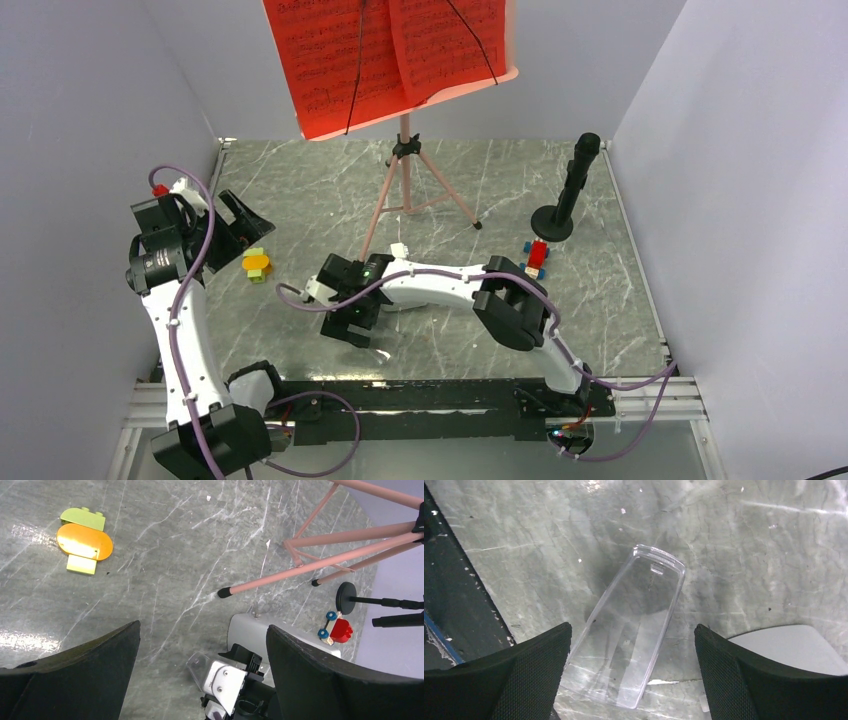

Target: Pack up the instrument practice props

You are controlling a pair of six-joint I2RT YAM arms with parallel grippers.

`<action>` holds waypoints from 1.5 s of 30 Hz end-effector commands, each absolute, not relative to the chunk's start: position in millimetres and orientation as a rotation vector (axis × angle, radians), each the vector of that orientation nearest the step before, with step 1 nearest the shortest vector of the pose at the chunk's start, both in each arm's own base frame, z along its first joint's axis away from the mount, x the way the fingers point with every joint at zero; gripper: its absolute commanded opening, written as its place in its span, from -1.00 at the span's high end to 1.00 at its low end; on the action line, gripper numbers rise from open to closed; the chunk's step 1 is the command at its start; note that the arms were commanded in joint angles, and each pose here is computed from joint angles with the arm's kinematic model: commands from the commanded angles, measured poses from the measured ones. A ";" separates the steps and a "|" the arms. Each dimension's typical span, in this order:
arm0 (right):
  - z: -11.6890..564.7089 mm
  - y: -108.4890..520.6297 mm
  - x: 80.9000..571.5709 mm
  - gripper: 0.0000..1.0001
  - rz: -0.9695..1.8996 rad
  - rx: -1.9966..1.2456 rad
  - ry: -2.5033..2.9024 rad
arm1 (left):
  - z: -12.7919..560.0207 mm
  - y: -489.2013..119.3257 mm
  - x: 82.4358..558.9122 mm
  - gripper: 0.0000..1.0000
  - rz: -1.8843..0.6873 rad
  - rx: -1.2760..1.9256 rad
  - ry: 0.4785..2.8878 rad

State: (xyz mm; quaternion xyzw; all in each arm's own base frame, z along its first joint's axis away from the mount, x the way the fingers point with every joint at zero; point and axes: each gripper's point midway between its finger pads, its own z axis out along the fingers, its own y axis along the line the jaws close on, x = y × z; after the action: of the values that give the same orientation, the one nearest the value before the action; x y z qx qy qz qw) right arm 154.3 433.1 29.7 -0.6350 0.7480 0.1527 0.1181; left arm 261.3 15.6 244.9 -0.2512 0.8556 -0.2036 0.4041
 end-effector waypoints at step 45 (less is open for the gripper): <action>-4.4 423.7 140.6 -0.24 0.228 -1.634 2.518 | 255.9 -10.4 263.9 -0.99 -0.734 -0.528 2.103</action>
State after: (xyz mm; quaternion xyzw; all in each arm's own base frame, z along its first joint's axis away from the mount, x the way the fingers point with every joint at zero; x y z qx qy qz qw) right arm 154.8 430.3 13.8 -0.5319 0.8359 0.0798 0.1098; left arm 265.3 -8.2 246.5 -0.2227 0.8439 -0.2874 0.3944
